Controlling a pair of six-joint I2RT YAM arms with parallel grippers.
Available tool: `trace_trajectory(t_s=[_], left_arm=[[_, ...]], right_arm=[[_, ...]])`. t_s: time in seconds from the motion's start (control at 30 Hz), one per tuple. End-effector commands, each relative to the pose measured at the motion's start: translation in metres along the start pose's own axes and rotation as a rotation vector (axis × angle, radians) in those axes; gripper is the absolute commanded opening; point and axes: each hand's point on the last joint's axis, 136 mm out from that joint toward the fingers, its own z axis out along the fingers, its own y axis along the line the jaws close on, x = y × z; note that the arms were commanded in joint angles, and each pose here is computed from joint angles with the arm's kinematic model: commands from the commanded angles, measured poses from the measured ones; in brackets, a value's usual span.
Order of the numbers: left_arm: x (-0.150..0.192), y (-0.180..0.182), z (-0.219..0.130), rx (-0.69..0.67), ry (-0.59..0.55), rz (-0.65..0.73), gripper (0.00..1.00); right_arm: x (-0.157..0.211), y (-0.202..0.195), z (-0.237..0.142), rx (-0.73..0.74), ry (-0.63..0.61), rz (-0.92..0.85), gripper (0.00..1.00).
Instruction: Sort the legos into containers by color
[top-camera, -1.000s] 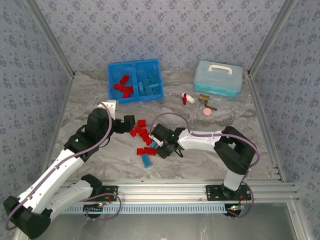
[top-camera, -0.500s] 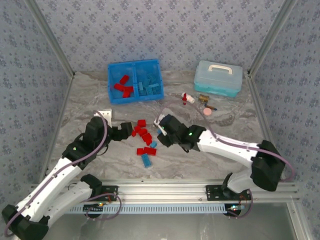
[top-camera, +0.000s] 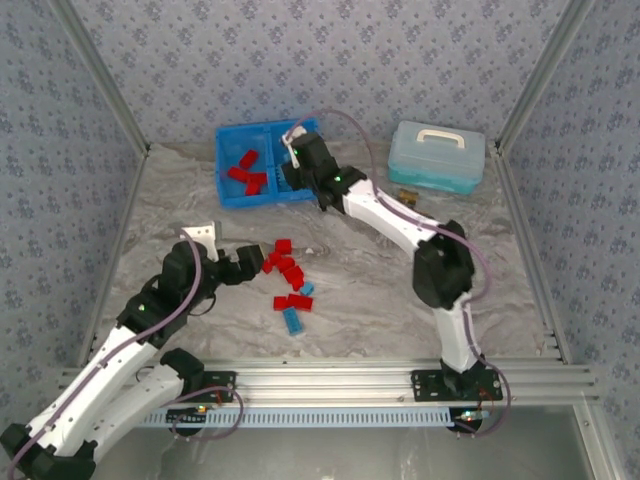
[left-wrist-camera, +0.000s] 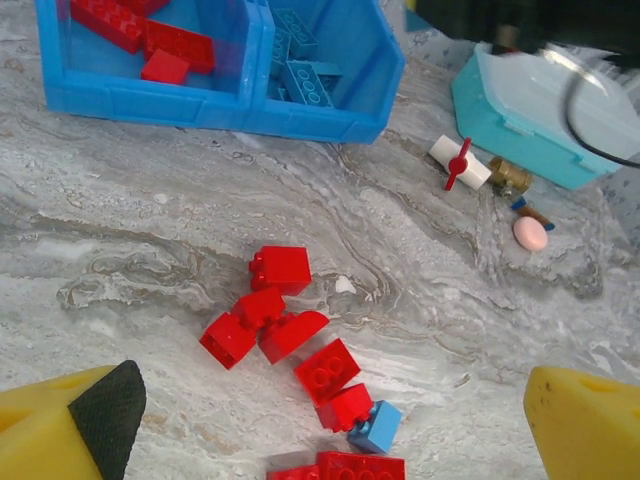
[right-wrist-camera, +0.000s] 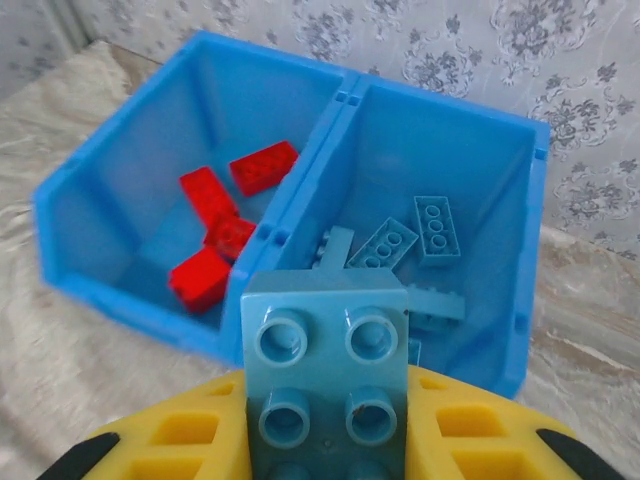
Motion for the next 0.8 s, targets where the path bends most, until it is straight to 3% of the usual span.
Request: trace_trajectory(t_s=[0.0,0.2,0.4,0.6,0.77], left_arm=[[0.008,0.001,-0.007,0.021,0.013,-0.063,0.99],[0.016,0.009,-0.014,0.014,0.014,-0.101,0.99],[0.025,0.018,-0.016,-0.014,0.028,-0.111,0.99],[0.037,0.035,-0.007,-0.090,0.048,-0.124,0.99],[0.045,0.043,0.012,-0.167,0.103,-0.120,0.99]], right_arm=[[-0.006,-0.010,0.029,0.004,0.028,0.002,0.29],[0.000,-0.008,0.091,-0.016,0.019,0.033,0.31],[0.010,-0.015,0.117,-0.001,-0.011,0.078,0.40],[-0.022,-0.004,0.084,-0.034,-0.040,0.038,0.61],[-0.053,-0.001,0.024,-0.045,-0.035,0.046,0.64]])
